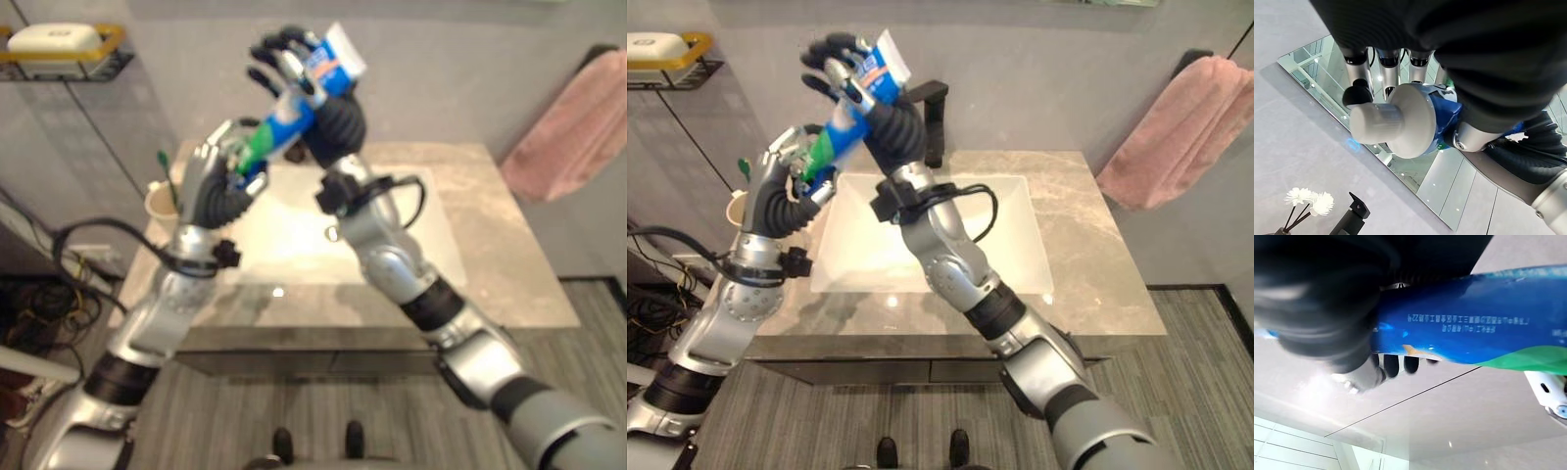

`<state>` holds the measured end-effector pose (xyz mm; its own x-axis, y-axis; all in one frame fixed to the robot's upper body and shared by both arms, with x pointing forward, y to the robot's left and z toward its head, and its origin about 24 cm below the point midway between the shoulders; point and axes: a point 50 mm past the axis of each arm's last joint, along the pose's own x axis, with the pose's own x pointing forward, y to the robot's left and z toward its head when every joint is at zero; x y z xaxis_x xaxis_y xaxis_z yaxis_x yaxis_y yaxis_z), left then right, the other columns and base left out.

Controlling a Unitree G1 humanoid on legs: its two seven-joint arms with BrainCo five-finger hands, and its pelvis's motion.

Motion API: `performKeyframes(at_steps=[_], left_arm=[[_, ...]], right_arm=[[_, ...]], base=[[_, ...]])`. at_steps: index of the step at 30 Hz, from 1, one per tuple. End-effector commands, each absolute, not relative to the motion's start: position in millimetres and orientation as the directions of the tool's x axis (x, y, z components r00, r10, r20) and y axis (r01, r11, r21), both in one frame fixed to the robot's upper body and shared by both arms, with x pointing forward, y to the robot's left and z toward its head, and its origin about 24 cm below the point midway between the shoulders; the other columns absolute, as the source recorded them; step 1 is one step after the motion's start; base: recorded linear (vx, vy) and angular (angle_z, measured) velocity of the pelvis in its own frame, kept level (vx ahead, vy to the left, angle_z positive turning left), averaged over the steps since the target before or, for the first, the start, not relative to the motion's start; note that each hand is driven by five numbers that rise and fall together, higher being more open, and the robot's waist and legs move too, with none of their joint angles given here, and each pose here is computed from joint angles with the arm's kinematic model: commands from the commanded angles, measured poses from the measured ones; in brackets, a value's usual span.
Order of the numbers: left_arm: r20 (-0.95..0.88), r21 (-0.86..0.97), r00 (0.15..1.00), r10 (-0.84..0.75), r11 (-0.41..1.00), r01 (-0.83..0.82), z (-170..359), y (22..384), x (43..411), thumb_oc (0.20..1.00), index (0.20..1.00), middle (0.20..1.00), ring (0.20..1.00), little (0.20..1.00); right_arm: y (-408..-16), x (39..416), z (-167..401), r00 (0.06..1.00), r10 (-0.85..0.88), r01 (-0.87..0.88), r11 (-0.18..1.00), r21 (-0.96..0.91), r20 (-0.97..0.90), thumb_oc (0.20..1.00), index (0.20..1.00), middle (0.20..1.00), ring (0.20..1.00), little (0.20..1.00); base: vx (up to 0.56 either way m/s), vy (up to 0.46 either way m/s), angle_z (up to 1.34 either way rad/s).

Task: Put brush and paste in cup on sink, flatten towel.

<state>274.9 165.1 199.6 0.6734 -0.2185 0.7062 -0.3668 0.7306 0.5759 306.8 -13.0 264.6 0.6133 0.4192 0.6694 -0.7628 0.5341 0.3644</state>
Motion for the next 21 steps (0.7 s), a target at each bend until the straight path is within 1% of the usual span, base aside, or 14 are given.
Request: performKeyframes(at_steps=[1,10,11,12,13,14,15,21], left_arm=[[0.765,0.518,0.608,-0.212,0.764,-0.385,216.9,165.0,272.7,0.2,0.2,0.2,0.2,0.2],[0.783,0.483,0.596,-0.177,0.777,-0.404,217.8,163.7,273.2,0.2,0.2,0.2,0.2,0.2],[0.783,0.482,0.597,-0.173,0.776,-0.406,217.1,163.6,273.4,0.426,0.426,0.426,0.426,0.426],[0.784,0.481,0.597,-0.17,0.774,-0.412,216.6,164.1,273.3,0.542,0.542,0.542,0.542,0.542],[0.784,0.481,0.599,-0.166,0.772,-0.416,215.6,164.7,273.1,0.796,0.796,0.796,0.796,0.796],[0.784,0.481,0.599,-0.166,0.772,-0.416,215.6,164.7,273.1,0.878,0.878,0.878,0.878,0.878],[0.785,0.477,0.6,-0.155,0.769,-0.426,214.6,165.5,273.4,1.0,1.0,1.0,1.0,1.0],[0.81,0.447,0.573,-0.129,0.768,-0.459,217.8,164.1,273.5,1.0,1.0,1.0,1.0,1.0]], right_arm=[[-12.2,295.3,291.0,0.525,0.349,-0.818,0.461,0.345,0.776,0.2,0.2,0.2,0.2,0.2],[-16.3,297.4,284.6,0.557,0.326,-0.796,0.471,0.379,0.764,0.2,0.2,0.2,0.2,0.2],[-17.6,298.0,283.9,0.564,0.316,-0.791,0.471,0.391,0.763,0.2,0.2,0.2,0.2,0.2],[-19.2,298.6,283.8,0.573,0.302,-0.784,0.472,0.403,0.762,0.2,0.2,0.2,0.2,0.2],[-19.6,298.7,283.0,0.579,0.295,-0.781,0.47,0.412,0.76,0.2,0.2,0.2,0.2,0.2],[-19.5,298.7,283.0,0.579,0.295,-0.781,0.47,0.412,0.76,0.2,0.2,0.2,0.2,0.2],[-22.4,300.3,281.6,0.6,0.265,-0.763,0.473,0.44,0.755,0.2,0.2,0.2,0.2,0.2],[-29.9,302.5,280.9,0.648,0.166,-0.713,0.475,0.515,0.744,0.2,0.2,0.2,0.2,0.2]], base=[[0.0,0.0,0.0],[0.0,0.0,0.0],[0.0,0.0,0.0],[0.0,0.0,0.0],[0.0,0.0,0.0],[0.0,0.0,0.0],[0.0,-0.01,0.04],[-0.01,-0.011,0.06]])
